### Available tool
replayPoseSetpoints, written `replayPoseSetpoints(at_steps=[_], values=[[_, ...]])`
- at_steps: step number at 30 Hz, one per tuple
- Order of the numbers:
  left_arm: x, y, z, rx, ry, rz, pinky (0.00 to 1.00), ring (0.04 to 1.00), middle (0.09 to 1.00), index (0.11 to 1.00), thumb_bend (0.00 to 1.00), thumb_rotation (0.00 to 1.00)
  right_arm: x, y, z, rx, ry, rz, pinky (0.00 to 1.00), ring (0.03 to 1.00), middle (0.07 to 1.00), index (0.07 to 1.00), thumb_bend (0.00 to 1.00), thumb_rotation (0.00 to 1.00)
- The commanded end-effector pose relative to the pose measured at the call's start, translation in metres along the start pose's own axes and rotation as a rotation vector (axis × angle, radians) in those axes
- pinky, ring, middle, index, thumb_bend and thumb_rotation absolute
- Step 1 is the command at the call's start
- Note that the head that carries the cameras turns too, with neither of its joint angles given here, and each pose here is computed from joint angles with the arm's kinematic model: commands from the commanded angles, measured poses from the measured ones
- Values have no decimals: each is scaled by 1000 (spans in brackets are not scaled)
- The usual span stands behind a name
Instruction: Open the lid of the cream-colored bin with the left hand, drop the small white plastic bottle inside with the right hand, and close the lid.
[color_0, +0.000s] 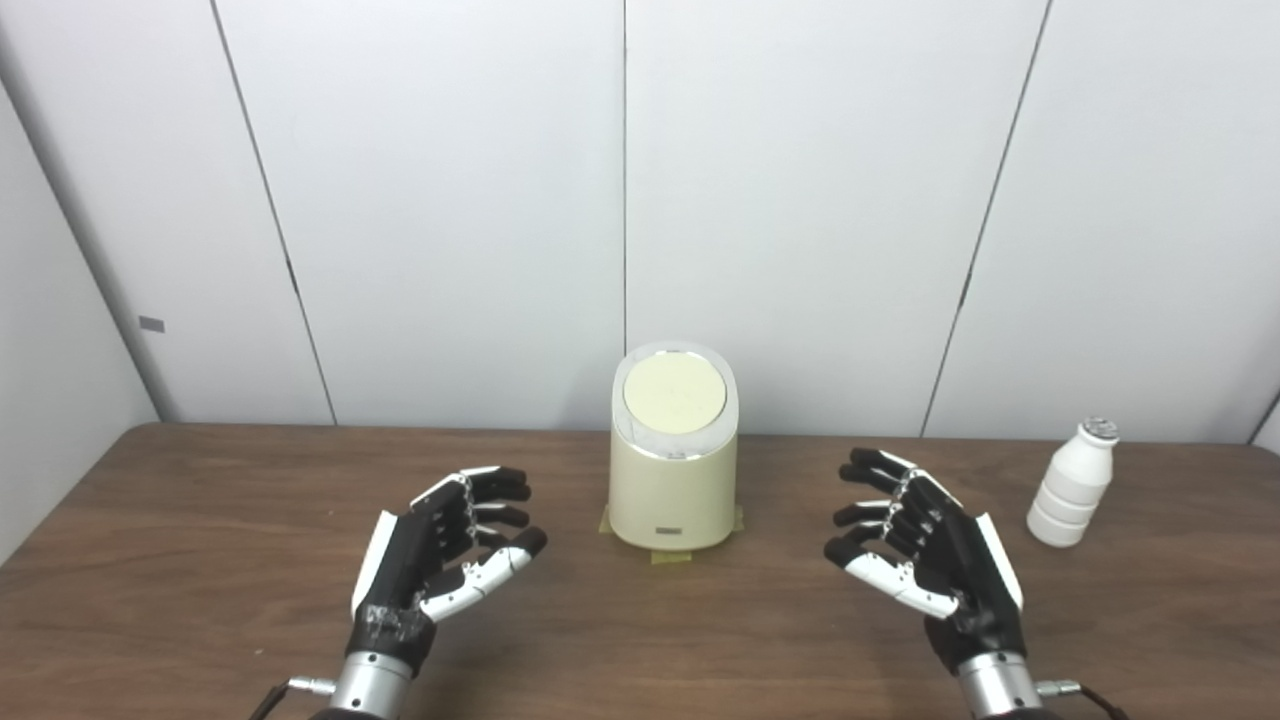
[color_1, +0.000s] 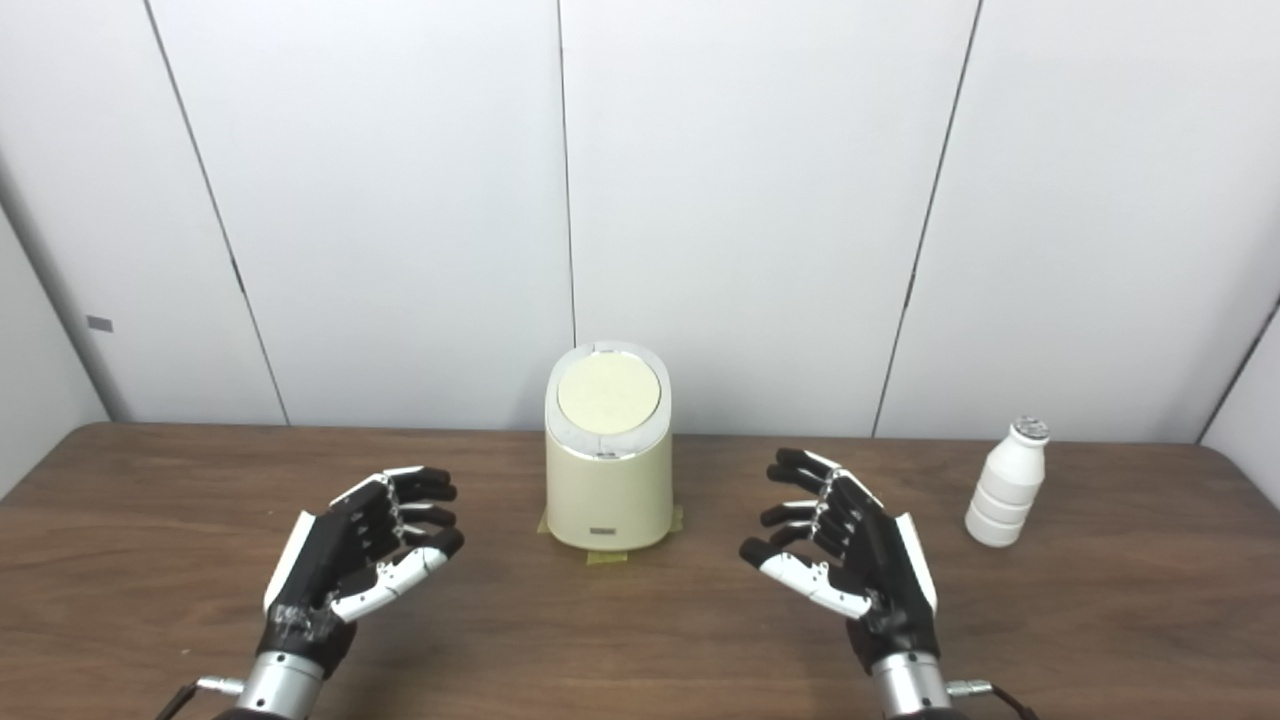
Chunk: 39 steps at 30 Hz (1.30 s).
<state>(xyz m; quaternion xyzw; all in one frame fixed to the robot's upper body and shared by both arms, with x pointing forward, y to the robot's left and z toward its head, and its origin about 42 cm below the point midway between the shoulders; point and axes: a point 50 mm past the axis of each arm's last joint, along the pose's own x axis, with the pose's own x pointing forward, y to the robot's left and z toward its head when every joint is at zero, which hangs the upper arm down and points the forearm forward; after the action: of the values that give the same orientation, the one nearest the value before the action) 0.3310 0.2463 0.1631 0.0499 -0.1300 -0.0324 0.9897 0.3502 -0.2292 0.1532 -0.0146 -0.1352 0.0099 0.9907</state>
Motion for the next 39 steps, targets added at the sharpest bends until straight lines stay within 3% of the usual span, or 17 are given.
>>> replayPoseSetpoints(at_steps=[1, 17, 24, 29, 34, 39], values=[[13, 0, 19, 2, -95, -1, 490, 619, 679, 682, 707, 191, 13, 1, 20, -2, -99, 11, 443, 551, 725, 730, 792, 265], [14, -1, 19, 4, -102, 8, 497, 626, 684, 688, 704, 187, 13, 2, 21, -3, -96, 9, 443, 557, 725, 729, 795, 271], [16, -8, 28, 7, -115, 30, 662, 811, 863, 905, 726, 260, 16, -2, 18, 0, -103, 11, 432, 551, 721, 726, 801, 273], [43, -12, 47, 56, -139, 47, 783, 869, 901, 952, 759, 341, 16, -5, 19, -14, -99, 10, 442, 555, 724, 731, 802, 291], [79, -22, 66, 101, -143, 34, 976, 972, 959, 971, 820, 385, 15, -7, 15, -11, -86, 11, 453, 560, 726, 727, 798, 274], [109, -33, 82, 116, -135, 29, 971, 1000, 998, 999, 872, 361, 15, -6, 16, -17, -80, 9, 458, 556, 721, 720, 811, 292]])
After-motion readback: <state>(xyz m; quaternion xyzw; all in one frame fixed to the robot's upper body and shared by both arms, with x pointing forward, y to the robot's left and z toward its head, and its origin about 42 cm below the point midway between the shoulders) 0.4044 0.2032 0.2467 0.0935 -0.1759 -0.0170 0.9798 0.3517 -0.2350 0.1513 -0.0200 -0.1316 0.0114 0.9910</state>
